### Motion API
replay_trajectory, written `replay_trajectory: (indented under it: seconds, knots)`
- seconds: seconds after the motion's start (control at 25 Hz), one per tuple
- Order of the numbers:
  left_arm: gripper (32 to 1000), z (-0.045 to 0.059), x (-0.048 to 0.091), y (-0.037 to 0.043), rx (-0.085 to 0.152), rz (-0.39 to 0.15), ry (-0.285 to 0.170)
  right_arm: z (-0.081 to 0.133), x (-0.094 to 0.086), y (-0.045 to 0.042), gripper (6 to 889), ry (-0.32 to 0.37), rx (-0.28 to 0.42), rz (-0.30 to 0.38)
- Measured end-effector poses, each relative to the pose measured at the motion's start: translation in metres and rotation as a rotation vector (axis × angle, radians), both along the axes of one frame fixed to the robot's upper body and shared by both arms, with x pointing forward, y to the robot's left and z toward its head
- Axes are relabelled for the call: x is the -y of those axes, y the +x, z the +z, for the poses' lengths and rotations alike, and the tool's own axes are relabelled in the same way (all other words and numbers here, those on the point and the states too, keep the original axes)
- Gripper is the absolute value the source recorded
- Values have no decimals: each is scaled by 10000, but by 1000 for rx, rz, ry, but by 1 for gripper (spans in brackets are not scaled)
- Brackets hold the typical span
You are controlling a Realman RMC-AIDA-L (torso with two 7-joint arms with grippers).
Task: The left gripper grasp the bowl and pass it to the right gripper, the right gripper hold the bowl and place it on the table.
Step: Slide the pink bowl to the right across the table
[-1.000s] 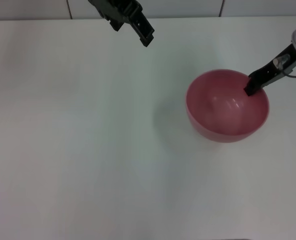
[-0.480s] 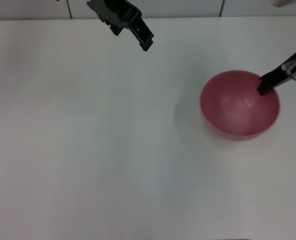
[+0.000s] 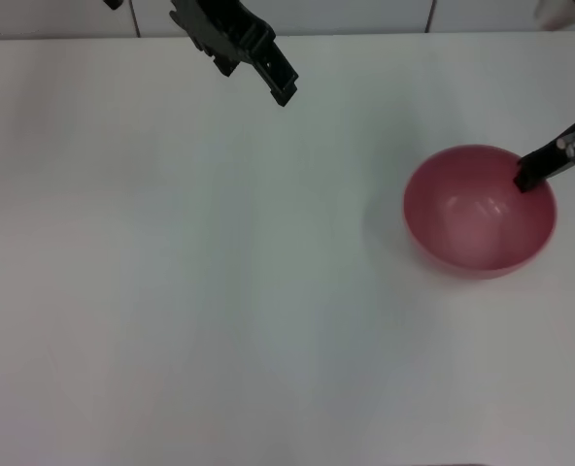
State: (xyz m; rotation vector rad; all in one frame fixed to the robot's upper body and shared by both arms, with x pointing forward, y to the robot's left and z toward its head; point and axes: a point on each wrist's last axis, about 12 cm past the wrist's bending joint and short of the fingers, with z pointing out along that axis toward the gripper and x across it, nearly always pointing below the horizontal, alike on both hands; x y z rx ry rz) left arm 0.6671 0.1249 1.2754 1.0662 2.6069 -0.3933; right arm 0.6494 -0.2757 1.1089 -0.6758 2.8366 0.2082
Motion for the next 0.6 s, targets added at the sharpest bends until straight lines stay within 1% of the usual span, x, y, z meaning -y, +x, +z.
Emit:
replay_trajectory:
  seconds: [0.16,0.6]
  knots:
    - [879,-4,-4,0,0,1,0,-6,15,6,32,-12,8,-2]
    - [879,-3,-3,3,2,2,-1,-33,21,-8,31,-21,3,-4]
